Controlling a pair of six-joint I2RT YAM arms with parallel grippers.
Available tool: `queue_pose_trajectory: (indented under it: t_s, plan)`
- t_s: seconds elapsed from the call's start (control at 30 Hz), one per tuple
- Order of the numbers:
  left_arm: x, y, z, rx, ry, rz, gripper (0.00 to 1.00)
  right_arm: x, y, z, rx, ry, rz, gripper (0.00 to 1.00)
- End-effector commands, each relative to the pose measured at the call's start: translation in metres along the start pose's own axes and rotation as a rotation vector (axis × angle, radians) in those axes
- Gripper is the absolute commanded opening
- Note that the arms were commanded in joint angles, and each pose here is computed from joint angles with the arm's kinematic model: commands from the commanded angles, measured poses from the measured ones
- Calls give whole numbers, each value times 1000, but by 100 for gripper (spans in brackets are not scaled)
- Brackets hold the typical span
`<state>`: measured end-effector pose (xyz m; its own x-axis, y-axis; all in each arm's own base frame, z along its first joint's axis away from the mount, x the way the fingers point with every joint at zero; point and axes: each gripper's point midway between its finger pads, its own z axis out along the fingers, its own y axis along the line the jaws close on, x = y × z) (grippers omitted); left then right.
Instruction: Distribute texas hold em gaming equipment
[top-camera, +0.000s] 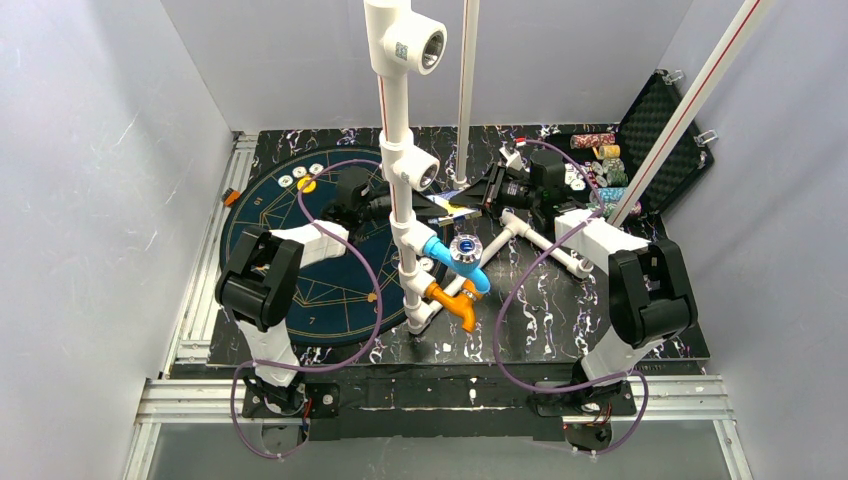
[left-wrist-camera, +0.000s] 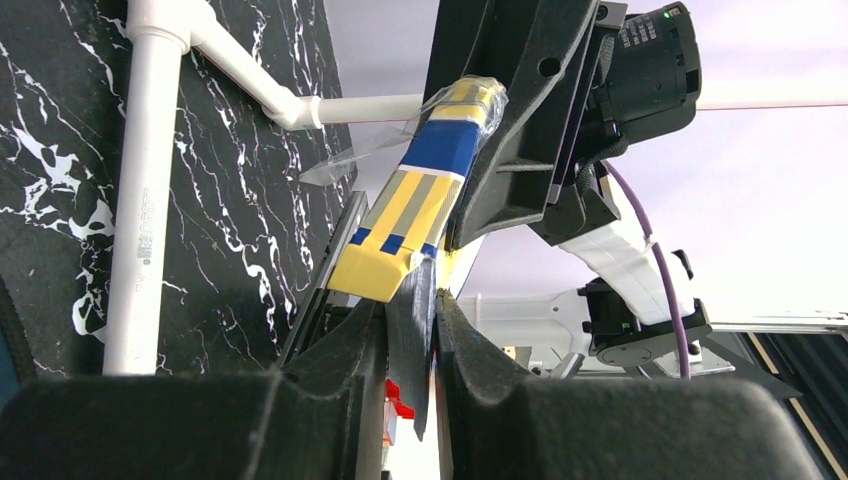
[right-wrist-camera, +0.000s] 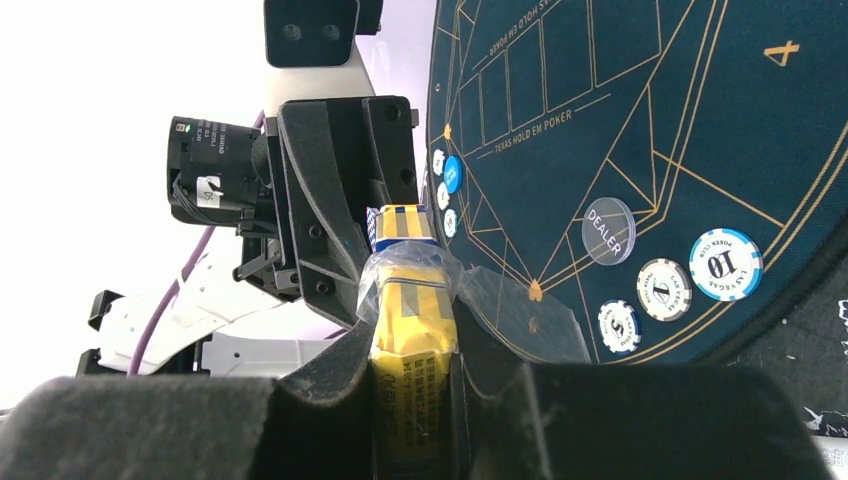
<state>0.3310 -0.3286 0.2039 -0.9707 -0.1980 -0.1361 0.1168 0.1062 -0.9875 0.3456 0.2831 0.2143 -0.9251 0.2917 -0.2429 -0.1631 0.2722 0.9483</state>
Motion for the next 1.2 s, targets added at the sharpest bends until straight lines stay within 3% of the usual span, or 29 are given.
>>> queue_pose_trajectory:
  t_s: [0.0,0.17,0.33,0.5,0.67,0.87,1.03,1.17]
  plan:
    - [14,-19,-5,46,39,67,0,0,37,-8,-76,-8,-73,10]
    - [18,-16,-9,44,53,67,0,-3,34,-13,-64,-18,-87,59]
    - [25,-17,-18,51,72,94,0,-4,24,-18,6,-22,-153,80]
    - [39,-2,-33,27,117,102,0,-6,6,-25,117,-6,-333,89]
    - [53,26,-48,-78,159,97,0,0,-25,-44,264,84,-641,97]
    - [52,36,-54,-160,177,109,0,4,-23,-64,301,162,-1078,98]
    - [46,36,-51,-169,193,115,0,8,-30,-70,294,252,-1212,98]
    - [42,34,-45,-162,205,101,0,39,-28,-70,113,471,-1394,98]
